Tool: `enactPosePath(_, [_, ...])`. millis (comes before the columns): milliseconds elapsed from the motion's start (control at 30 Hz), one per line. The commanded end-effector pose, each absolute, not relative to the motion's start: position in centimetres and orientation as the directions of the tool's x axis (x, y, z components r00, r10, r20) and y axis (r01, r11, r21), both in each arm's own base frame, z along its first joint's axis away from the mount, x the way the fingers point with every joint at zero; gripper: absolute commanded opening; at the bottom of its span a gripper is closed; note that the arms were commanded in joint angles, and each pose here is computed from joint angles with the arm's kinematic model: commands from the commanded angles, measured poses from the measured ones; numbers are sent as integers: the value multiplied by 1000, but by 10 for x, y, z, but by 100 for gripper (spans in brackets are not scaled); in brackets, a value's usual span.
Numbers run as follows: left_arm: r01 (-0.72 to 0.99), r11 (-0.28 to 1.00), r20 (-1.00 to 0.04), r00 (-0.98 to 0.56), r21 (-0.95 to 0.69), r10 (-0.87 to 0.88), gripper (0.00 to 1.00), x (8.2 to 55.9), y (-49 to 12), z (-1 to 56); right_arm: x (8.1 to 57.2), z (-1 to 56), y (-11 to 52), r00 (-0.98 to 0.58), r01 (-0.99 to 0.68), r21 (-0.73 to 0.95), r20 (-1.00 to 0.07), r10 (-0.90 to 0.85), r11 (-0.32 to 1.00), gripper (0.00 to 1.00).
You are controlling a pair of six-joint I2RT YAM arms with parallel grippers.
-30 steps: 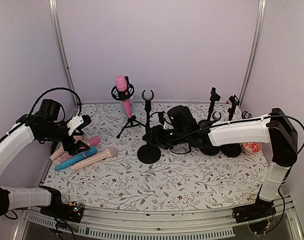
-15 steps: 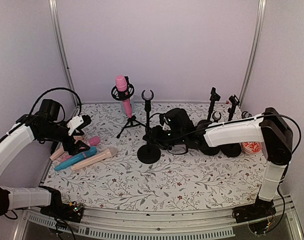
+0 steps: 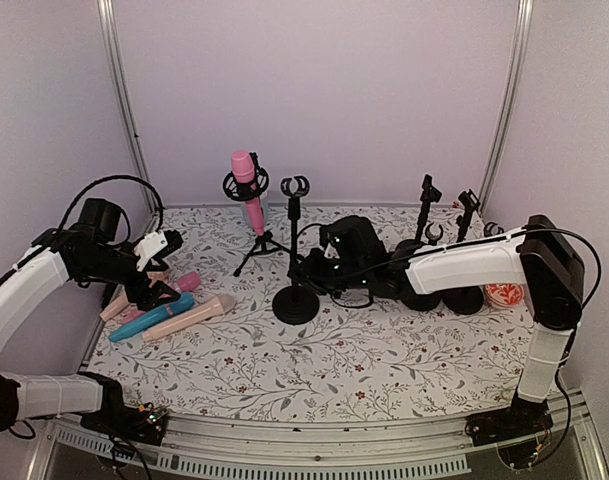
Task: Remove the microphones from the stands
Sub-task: Unscrew the knob on the stand of the microphone stand.
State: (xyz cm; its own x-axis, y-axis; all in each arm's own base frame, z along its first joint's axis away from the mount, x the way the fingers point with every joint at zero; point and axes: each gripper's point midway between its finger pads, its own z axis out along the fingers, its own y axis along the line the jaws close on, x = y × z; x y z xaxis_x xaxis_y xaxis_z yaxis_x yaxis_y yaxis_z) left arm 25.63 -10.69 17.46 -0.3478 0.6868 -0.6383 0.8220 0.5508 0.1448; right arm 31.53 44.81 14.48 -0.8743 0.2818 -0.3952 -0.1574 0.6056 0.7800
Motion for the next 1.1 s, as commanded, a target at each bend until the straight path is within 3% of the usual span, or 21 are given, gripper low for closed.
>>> enactPosePath(0, [824, 548, -650, -338, 146, 681, 87, 257, -109, 181, 325, 145, 430, -835, -161, 717, -465, 293, 678, 0])
enactPosePath(500, [826, 544, -649, -336, 145, 683, 87, 255, -109, 179, 338, 138, 402, -757, -244, 525, -629, 178, 815, 0])
enactPosePath(1067, [833, 536, -643, -338, 134, 687, 86, 253, -110, 173, 349, 107, 358, -620, -233, 156, -784, -23, 960, 0])
